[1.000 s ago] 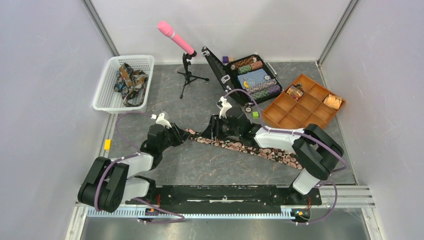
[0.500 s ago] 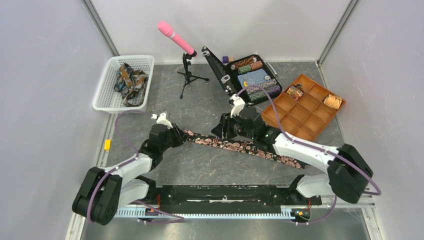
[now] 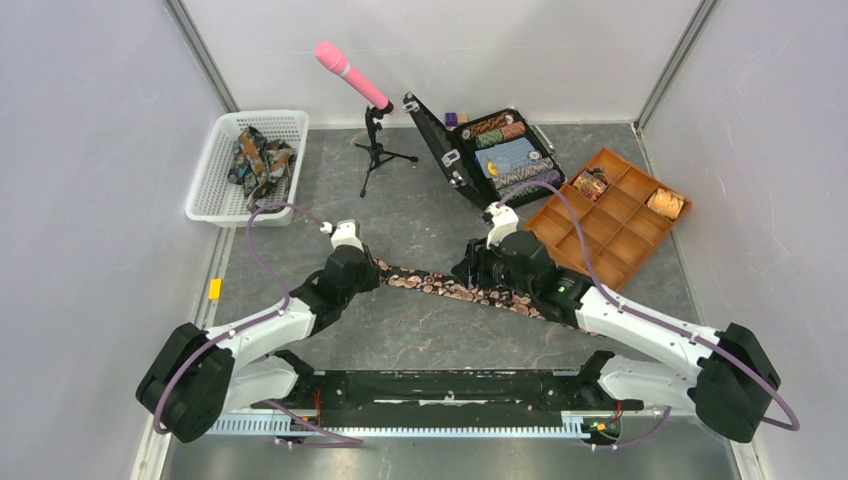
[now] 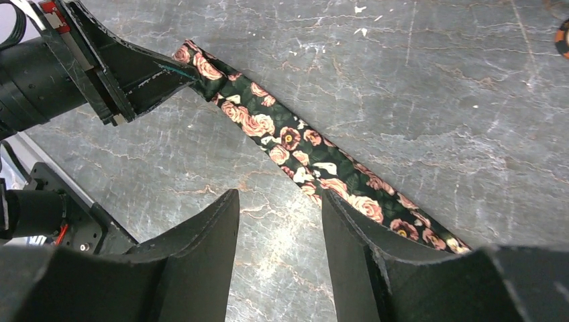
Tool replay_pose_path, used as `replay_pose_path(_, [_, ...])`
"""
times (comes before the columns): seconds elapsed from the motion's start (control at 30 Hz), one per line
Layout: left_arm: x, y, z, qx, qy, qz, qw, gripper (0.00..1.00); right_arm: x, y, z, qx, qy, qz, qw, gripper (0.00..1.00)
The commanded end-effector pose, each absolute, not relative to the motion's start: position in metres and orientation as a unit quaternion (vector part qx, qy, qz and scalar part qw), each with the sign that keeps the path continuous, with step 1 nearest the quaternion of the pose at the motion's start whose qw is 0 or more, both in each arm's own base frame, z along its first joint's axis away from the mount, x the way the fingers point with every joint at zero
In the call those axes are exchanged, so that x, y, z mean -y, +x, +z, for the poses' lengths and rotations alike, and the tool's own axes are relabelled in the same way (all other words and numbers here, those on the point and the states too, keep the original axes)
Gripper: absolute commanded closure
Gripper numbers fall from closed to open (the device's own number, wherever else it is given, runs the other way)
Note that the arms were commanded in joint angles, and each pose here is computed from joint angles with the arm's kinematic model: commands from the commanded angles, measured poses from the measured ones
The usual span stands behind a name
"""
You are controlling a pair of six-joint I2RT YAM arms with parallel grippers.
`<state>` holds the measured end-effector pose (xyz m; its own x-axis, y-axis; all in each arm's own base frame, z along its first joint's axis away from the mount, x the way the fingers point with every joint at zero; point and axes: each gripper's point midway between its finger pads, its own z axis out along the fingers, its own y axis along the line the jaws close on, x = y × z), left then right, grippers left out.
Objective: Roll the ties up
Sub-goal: Roll the tie at the center of the board.
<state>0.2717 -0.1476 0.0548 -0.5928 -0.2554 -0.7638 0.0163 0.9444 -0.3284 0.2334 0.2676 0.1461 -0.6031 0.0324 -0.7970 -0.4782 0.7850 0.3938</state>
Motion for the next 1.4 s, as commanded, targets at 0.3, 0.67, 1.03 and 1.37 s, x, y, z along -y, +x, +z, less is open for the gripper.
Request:
replay_pose_path(0.3, [0.134,0.282,0.066,-0.878,-0.007,0.046,0.476,0.68,-0.238,0.240,0.189,-0.825,-0.106,0.270,0.484,0.45])
replay_pose_path(0.67, [0.147,0.277,0.068,-0.866,0.041,0.147,0.476,0.70,-0.220,0.241,0.214,-0.815,-0.094,0.249,0.514,0.44])
replay_pose_path(1.03, [0.171,0.270,0.064,-0.845,0.106,0.226,0.472,0.70,-0.215,0.241,0.222,-0.812,-0.091,0.243,0.523,0.44])
replay_pose_path(1.37, [0.181,0.267,0.060,-0.824,0.140,0.288,0.468,0.69,-0.214,0.242,0.223,-0.812,-0.090,0.243,0.523,0.43])
